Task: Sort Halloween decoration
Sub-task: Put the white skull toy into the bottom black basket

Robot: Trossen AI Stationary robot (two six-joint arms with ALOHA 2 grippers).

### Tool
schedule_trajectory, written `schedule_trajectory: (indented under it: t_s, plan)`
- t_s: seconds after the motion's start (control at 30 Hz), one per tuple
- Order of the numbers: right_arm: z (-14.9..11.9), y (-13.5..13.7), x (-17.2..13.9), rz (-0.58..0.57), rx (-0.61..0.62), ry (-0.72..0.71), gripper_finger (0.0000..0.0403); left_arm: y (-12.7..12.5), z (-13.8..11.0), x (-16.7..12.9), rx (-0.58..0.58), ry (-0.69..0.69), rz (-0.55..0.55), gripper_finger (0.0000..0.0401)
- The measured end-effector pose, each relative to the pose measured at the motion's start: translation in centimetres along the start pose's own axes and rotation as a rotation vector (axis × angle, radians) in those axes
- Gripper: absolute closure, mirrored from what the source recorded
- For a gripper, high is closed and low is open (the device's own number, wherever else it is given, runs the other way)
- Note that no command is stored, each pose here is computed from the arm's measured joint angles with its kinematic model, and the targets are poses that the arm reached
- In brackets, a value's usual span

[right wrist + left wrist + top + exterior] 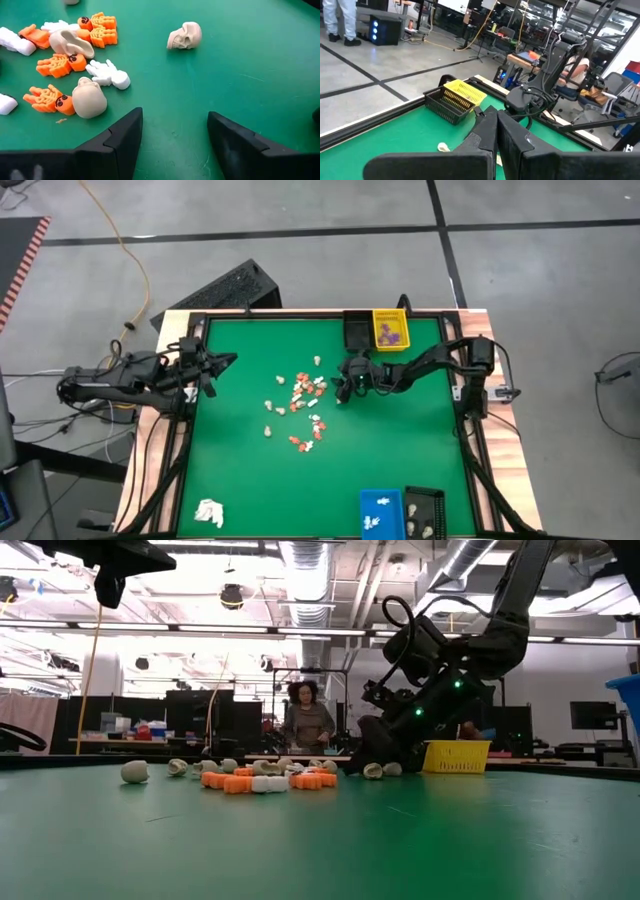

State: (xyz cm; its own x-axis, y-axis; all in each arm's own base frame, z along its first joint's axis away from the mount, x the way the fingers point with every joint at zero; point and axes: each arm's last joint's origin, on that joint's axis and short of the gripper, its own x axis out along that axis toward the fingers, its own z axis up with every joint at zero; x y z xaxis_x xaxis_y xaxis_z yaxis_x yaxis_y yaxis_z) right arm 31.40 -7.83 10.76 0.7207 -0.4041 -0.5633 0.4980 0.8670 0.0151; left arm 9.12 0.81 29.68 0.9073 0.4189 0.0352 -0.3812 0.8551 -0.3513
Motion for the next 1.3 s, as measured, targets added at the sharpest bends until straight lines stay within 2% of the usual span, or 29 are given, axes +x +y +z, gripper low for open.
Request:
schedule_trajectory:
  t_s: [0.2,0.33,0.4,0.5,0.63,0.9,1.3]
  plan:
    - [3.3,-0.3,-3.2,-0.022,-0.007,-0.098,0.0159,0.0,0.0,0.0,0.004,0.002,0.0,0.0401]
    - [4.0,-0.5,-5.5,-0.066,-0.024,-0.084,0.0159,0.0,-0.1,0.0,0.022,0.006,0.002,0.0401]
    - [3.5,-0.6,-6.6,-0.114,-0.011,-0.09,0.0159,0.0,-0.1,0.0,0.028,0.007,0.002,0.0401]
    - [1.2,-0.6,-7.8,-0.164,0.045,-0.104,0.0159,0.0,-0.1,0.0,0.029,0.01,-0.003,0.0401]
    - [-1.1,-0.1,-8.6,-0.207,0.127,-0.202,0.0159,0.0,-0.1,0.0,0.035,0.014,-0.015,0.0401]
    - [-3.2,1.0,-6.4,-0.276,0.145,-0.258,0.0159,0.0,-0.1,0.0,0.028,0.015,-0.019,0.0401]
    - [-4.1,1.9,-2.8,-0.277,0.193,-0.265,0.0159,0.0,-0.1,0.0,0.018,0.017,-0.022,0.0401]
